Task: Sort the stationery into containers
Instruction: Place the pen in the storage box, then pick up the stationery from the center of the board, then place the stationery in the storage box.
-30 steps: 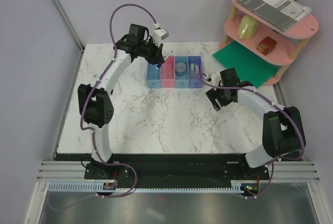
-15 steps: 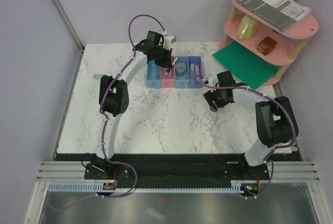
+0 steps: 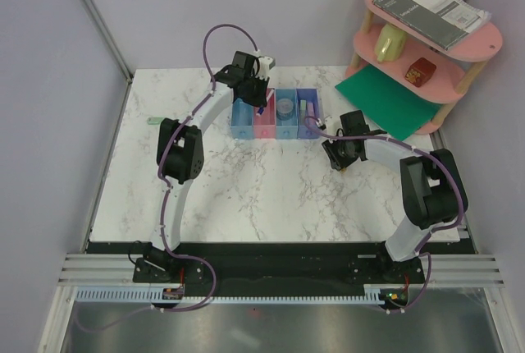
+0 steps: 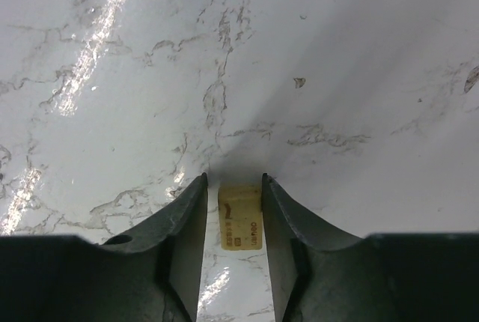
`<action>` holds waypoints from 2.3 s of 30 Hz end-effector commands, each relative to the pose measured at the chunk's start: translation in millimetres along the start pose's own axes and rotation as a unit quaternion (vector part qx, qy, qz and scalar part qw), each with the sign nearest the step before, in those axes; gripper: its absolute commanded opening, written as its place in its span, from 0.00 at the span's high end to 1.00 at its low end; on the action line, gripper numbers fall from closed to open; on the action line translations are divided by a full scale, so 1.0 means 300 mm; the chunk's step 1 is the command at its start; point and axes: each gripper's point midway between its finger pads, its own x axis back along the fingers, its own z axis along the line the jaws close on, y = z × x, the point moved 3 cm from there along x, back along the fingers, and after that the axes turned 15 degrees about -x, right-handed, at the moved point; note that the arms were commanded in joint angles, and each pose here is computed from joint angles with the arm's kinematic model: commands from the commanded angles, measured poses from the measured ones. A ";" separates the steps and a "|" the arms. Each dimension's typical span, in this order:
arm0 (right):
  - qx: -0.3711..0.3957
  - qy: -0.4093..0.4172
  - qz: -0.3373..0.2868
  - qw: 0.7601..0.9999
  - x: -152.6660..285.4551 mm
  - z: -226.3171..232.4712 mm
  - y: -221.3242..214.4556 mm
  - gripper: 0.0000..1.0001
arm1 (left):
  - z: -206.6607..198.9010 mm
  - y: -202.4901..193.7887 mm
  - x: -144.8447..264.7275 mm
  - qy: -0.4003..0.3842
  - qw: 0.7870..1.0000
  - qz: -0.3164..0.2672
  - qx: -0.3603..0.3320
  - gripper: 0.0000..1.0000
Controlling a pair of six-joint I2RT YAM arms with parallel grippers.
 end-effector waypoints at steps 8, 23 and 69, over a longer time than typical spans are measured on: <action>0.005 -0.020 0.000 1.000 0.035 -0.021 0.006 0.66 | 0.008 0.020 0.042 0.029 1.000 -0.004 -0.011 0.78; 0.020 -0.020 0.015 0.999 0.064 -0.018 -0.031 0.47 | 0.015 0.128 0.133 0.039 0.998 -0.045 -0.029 0.53; 0.127 0.104 -0.285 0.944 0.221 0.411 1.015 0.81 | 0.539 -0.777 0.537 0.138 0.938 0.250 -0.198 0.33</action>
